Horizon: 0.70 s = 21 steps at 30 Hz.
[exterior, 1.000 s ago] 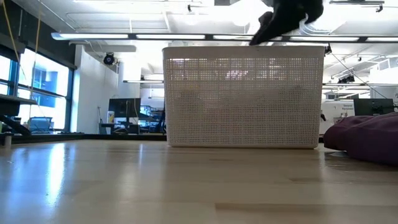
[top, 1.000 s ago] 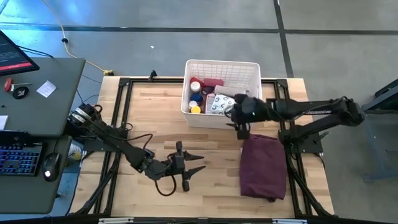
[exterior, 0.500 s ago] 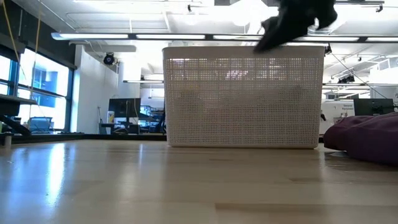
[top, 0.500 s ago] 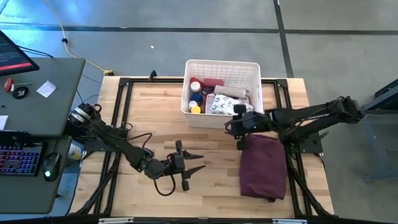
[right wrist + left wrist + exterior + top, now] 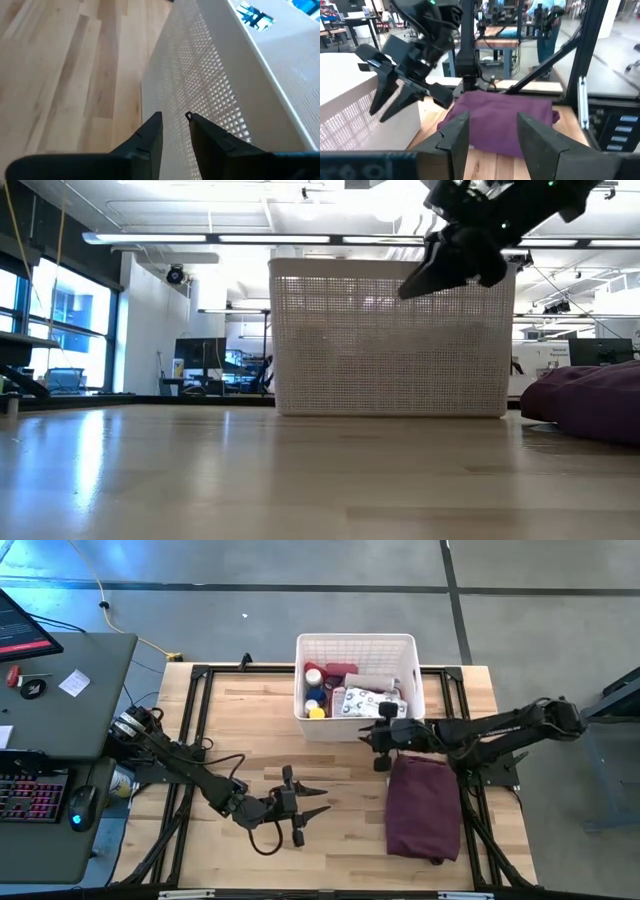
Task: Pick & place medical supplies in basket/bin
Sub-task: Adjust the white container
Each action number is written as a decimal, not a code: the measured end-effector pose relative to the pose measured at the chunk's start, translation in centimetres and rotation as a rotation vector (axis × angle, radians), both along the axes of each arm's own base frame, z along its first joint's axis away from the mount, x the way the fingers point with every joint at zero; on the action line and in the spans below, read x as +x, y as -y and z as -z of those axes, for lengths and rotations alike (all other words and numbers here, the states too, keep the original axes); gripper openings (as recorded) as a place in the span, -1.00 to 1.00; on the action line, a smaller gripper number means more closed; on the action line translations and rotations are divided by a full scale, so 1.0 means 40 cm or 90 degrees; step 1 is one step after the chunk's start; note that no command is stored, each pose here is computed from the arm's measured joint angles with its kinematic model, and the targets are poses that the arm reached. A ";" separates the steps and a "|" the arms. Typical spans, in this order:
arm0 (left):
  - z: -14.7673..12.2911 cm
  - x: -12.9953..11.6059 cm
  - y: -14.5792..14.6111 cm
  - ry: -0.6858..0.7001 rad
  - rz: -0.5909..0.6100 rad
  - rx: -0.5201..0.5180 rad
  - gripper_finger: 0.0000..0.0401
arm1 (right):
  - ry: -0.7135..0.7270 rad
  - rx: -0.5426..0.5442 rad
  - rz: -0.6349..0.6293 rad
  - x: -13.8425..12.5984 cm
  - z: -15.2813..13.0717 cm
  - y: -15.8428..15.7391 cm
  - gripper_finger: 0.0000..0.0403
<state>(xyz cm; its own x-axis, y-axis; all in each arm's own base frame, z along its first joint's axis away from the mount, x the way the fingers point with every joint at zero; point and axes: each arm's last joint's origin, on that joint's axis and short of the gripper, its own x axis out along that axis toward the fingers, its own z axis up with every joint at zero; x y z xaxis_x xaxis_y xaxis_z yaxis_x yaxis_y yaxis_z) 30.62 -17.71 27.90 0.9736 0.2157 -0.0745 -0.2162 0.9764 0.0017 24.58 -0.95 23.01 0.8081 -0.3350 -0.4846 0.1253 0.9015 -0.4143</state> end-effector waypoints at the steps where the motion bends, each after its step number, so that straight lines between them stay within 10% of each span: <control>1: 0.003 0.000 0.000 -0.007 0.000 0.005 -0.04 | 0.000 0.004 0.002 0.000 0.000 0.008 -0.57; 21: 0.045 -0.014 -0.042 -0.125 -0.008 0.054 -0.04 | 0.047 0.102 -0.067 0.005 -0.011 0.052 -0.59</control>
<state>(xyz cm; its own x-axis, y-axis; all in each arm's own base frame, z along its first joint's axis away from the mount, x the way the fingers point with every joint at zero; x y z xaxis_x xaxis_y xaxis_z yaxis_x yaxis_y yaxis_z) 30.07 -16.04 26.10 0.9395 0.2416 -0.2427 -0.2159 0.9680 0.1276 24.77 -3.01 23.45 0.8698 -0.1707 -0.4630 0.0523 0.9648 -0.2576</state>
